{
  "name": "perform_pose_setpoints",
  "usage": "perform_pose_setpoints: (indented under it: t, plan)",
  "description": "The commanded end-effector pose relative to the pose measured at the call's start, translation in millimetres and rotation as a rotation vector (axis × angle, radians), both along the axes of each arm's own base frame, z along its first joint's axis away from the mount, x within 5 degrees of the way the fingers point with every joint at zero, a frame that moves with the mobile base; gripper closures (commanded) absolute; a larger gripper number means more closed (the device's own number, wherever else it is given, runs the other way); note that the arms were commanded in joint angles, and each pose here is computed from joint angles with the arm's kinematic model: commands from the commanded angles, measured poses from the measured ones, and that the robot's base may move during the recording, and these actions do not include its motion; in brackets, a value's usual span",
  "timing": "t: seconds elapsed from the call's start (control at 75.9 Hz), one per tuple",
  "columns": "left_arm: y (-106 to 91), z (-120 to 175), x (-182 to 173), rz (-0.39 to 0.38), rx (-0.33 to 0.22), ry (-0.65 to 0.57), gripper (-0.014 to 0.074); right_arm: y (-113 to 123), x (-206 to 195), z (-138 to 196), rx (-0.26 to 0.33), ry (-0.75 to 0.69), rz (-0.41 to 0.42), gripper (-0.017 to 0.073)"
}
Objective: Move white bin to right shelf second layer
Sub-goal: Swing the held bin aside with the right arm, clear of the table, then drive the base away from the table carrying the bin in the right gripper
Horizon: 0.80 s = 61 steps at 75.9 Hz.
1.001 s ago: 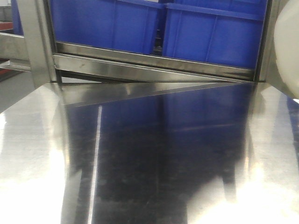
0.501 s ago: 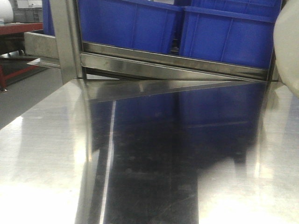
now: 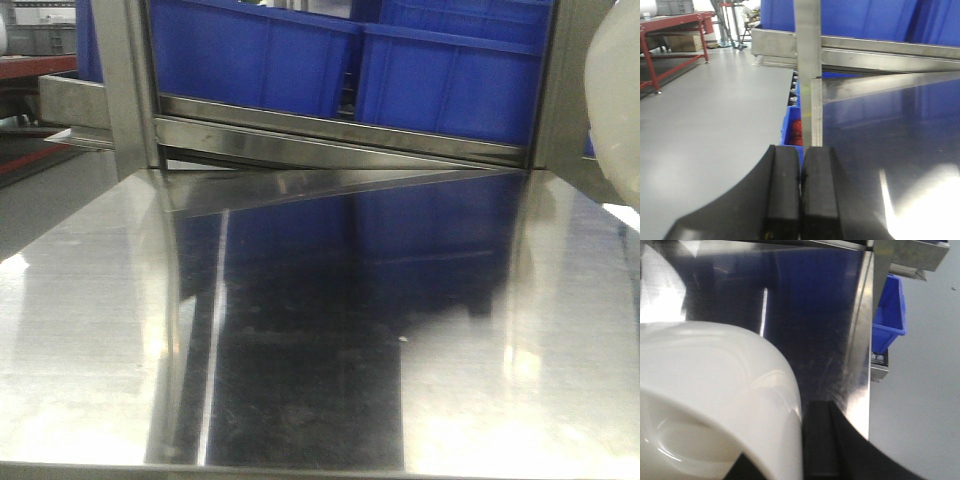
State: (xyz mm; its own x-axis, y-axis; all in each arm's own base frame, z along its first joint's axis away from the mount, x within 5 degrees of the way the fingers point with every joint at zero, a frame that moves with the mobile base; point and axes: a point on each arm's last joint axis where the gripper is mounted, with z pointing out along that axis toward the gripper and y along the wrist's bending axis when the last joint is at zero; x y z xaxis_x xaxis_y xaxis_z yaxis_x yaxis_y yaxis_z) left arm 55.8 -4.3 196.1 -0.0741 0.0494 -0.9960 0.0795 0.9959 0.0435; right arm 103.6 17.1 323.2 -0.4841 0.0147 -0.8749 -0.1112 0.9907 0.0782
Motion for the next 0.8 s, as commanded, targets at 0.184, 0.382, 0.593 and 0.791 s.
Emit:
perform_pose_setpoints:
  t: [0.184, 0.382, 0.593, 0.791]
  plan:
    - [-0.2, -3.7, 0.7, -0.002, -0.01, -0.064, 0.0509, -0.3, 2.7, 17.2, 0.021, -0.115, -0.007, 0.0504]
    - [-0.2, -3.7, 0.7, -0.002, -0.01, -0.064, 0.0509, -0.3, 2.7, 17.2, 0.021, -0.115, -0.007, 0.0504]
    - [-0.2, -3.7, 0.7, -0.002, -0.01, -0.064, 0.0509, -0.3, 2.7, 17.2, 0.021, -0.115, -0.007, 0.0504]
    - [-0.2, -3.7, 0.7, -0.002, -0.01, -0.064, 0.0509, -0.3, 2.7, 17.2, 0.021, -0.115, -0.007, 0.0504]
